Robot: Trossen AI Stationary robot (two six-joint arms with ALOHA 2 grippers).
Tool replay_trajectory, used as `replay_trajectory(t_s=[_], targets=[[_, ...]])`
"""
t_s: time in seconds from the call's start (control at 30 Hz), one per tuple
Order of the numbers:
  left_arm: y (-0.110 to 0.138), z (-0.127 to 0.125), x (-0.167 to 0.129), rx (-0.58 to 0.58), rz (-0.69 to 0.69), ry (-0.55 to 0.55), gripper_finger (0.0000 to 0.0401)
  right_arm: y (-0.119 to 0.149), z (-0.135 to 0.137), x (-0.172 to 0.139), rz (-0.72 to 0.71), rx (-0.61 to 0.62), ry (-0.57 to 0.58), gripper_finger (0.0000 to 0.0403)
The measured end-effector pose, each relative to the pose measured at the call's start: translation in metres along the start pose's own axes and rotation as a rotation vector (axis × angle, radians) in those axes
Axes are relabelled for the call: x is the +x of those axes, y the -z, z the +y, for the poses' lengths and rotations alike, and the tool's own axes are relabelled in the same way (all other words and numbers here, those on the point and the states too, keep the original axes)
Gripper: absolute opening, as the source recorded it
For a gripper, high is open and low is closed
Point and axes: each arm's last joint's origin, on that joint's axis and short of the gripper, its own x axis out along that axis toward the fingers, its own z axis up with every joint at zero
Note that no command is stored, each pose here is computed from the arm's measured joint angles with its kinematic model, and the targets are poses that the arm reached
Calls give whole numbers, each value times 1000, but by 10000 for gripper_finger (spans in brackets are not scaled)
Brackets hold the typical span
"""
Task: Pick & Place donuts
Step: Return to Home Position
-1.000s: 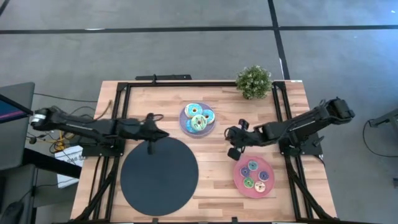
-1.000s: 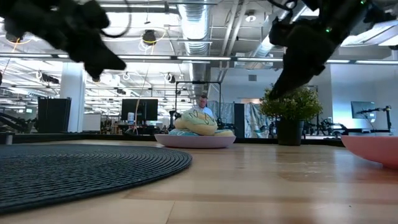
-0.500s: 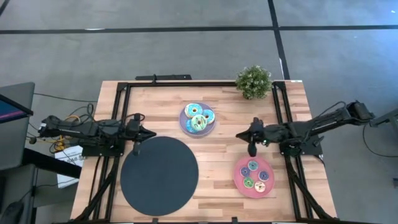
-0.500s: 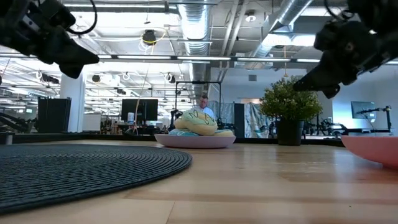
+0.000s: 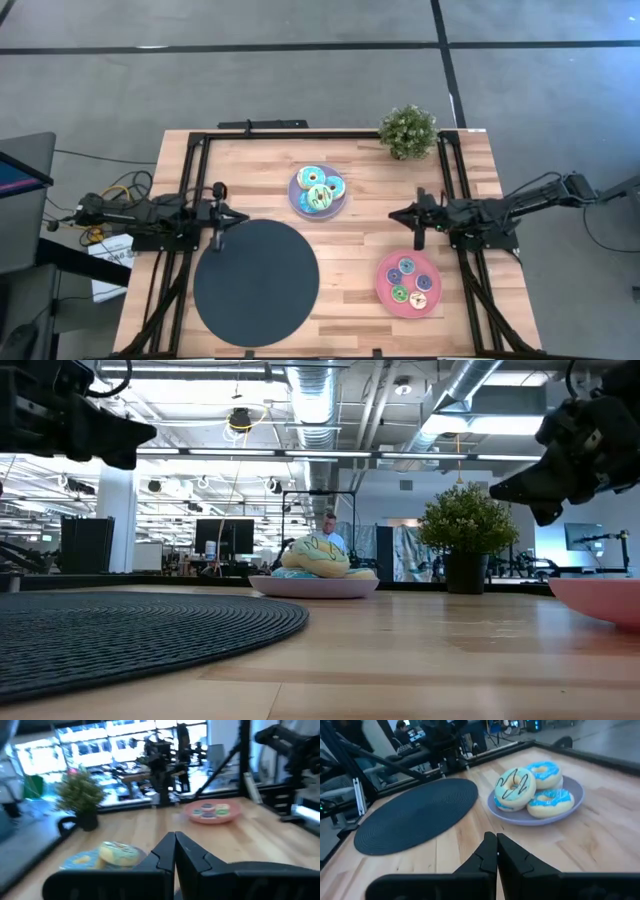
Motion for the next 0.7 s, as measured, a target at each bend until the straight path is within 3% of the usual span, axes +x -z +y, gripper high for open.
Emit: replay_trajectory(t_s=[0.13,0.4,0.7], targets=[[1,1,0,40,15,-39,0,-3,0,-3,-32,-48,-8,0],[2,0,0,35,19,0,0,-11,-7,-7,-104,-116,21,0],[2,-1,0,55,20,13,0,-15,-17,-14,-110,-127,-97,0]])
